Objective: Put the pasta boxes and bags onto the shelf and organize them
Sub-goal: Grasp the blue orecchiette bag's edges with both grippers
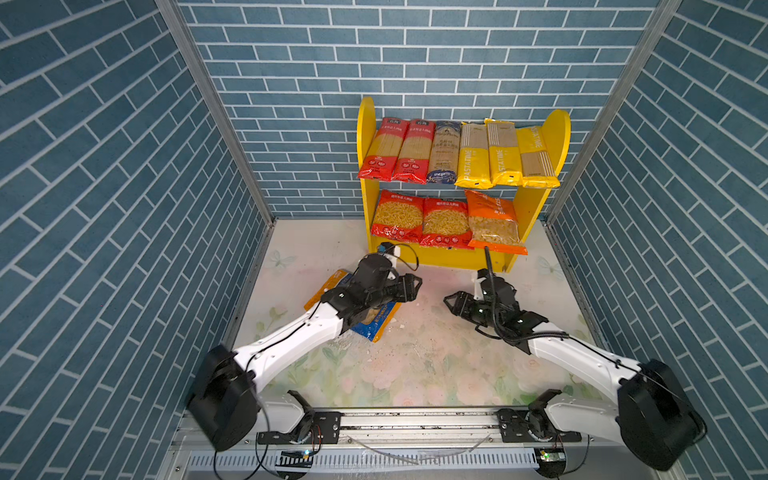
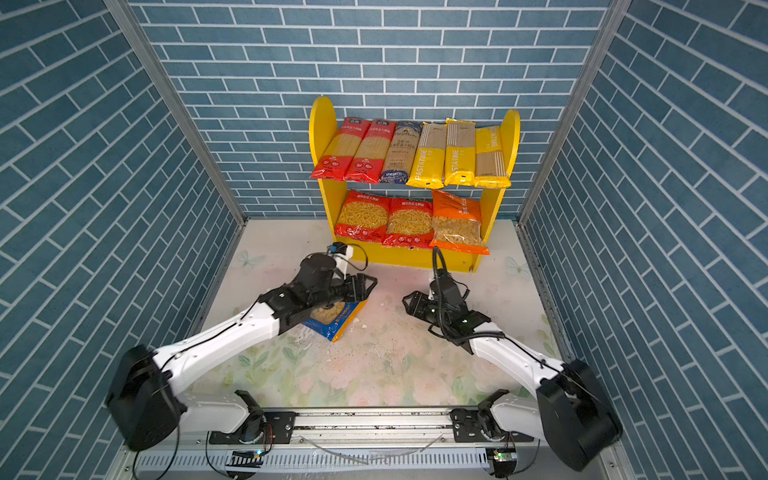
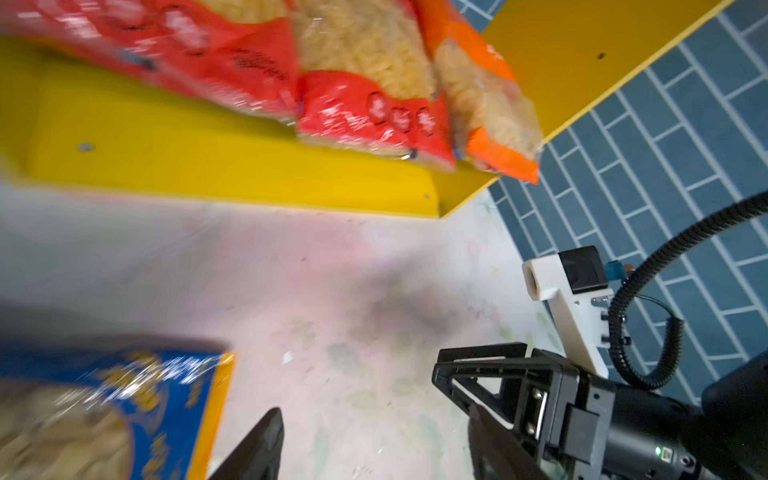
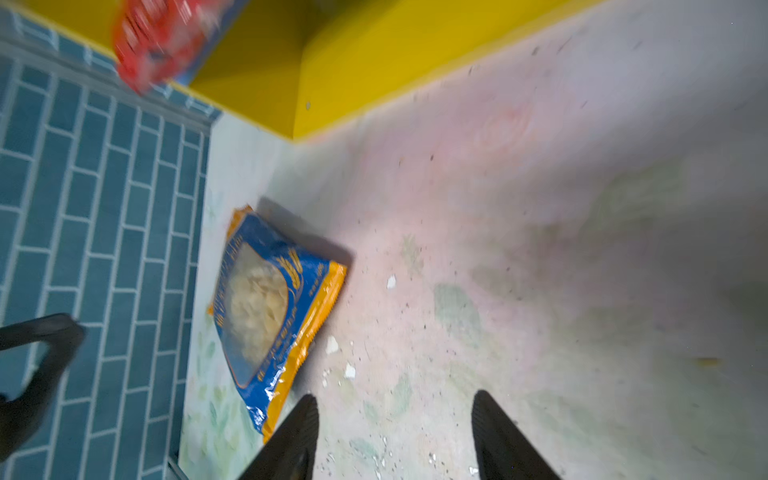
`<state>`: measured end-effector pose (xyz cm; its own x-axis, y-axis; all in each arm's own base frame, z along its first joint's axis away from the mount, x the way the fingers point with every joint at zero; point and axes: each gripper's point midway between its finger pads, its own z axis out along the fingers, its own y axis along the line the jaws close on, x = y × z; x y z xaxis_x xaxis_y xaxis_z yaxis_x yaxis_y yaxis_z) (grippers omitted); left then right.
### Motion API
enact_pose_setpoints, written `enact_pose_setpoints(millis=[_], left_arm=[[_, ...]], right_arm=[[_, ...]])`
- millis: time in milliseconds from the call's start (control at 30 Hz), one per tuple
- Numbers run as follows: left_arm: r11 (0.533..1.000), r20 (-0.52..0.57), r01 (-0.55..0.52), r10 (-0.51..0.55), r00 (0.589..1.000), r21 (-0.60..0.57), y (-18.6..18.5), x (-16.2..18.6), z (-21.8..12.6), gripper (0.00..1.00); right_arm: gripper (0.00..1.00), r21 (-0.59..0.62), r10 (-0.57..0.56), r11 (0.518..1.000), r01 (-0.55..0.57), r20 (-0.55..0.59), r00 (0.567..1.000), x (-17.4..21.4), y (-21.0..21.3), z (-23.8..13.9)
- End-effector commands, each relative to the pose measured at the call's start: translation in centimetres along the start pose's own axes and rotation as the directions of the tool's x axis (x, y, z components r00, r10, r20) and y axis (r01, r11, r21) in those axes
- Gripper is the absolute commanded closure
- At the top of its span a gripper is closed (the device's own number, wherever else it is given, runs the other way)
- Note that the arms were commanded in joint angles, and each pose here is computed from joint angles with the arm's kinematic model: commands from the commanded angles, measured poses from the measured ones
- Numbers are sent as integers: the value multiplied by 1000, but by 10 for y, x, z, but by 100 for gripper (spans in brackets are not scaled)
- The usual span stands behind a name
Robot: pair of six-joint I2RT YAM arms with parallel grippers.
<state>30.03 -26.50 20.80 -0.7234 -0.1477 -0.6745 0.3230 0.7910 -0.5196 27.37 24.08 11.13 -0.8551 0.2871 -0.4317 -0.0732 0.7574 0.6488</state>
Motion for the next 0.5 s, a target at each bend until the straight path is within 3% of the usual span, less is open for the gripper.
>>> enact_pose_setpoints(millis=[0,167,467], left_arm=[[979,13,32,-30,999,-203,63,24,-36,27],[936,76,149,-132,988,-320,119,58,-80,23],[901,210,320,-266,941,-294,153,76,-114,13]], right_arm=[[38,-40,-3,999,2,-17,1000,5,34,29],[39,-102,31,994,-39,-82,996,28,75,80],[49,-132,133,979,-154,-151,979,64,114,145]])
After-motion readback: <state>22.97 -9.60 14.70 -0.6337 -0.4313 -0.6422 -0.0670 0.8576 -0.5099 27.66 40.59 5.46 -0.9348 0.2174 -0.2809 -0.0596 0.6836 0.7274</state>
